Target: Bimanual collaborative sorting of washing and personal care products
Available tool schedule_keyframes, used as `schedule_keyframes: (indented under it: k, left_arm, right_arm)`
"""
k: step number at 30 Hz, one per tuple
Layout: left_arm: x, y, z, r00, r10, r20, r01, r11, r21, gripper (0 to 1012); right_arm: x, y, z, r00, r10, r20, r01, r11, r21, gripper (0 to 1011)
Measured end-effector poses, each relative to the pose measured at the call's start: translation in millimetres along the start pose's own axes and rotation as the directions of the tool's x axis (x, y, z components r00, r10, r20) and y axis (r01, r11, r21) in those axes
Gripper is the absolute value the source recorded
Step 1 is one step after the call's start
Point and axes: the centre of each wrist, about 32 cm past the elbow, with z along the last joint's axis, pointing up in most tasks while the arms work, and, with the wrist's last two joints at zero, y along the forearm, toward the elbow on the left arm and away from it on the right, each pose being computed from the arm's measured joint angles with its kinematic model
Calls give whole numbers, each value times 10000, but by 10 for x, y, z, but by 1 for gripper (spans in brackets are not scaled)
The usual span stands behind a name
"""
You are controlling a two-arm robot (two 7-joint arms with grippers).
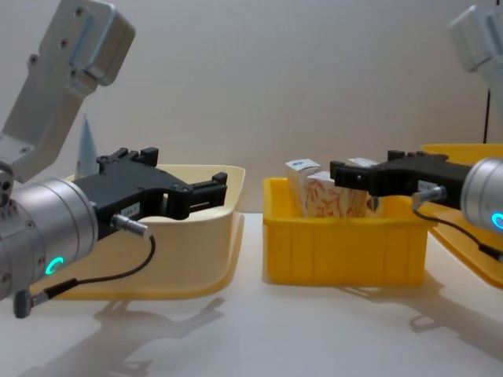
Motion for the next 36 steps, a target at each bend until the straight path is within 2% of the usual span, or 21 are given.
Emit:
schedule_keyframes:
  k: [12,25,29,33,34,36]
  left_arm:
    - [0,0,0,10000,0,0,0,10000,0,1001]
    - [0,0,0,10000,0,0,0,10000,0,1002]
    - [0,0,0,10000,1,1,-1,10000,0,1002]
    - [0,0,0,10000,0,0,0,10000,0,1002]
    - [0,0,0,10000,1,0,-1,10000,0,1001]
    - [0,0,0,10000,1,0,-1,10000,0,1002]
  right_arm:
    - [-31,212,-21,9998,-101,157,112,9976,-683,1001]
    - [-64,322,-61,9996,-187,232,212,9929,-1173,999]
    - [-73,343,-69,9995,-198,245,228,9918,-1261,927]
    - [-78,356,-73,9995,-212,253,243,9912,-1301,816]
    - [-78,358,-74,9994,-215,254,246,9911,-1311,760]
    - [-79,364,-74,9994,-219,257,251,9908,-1331,730]
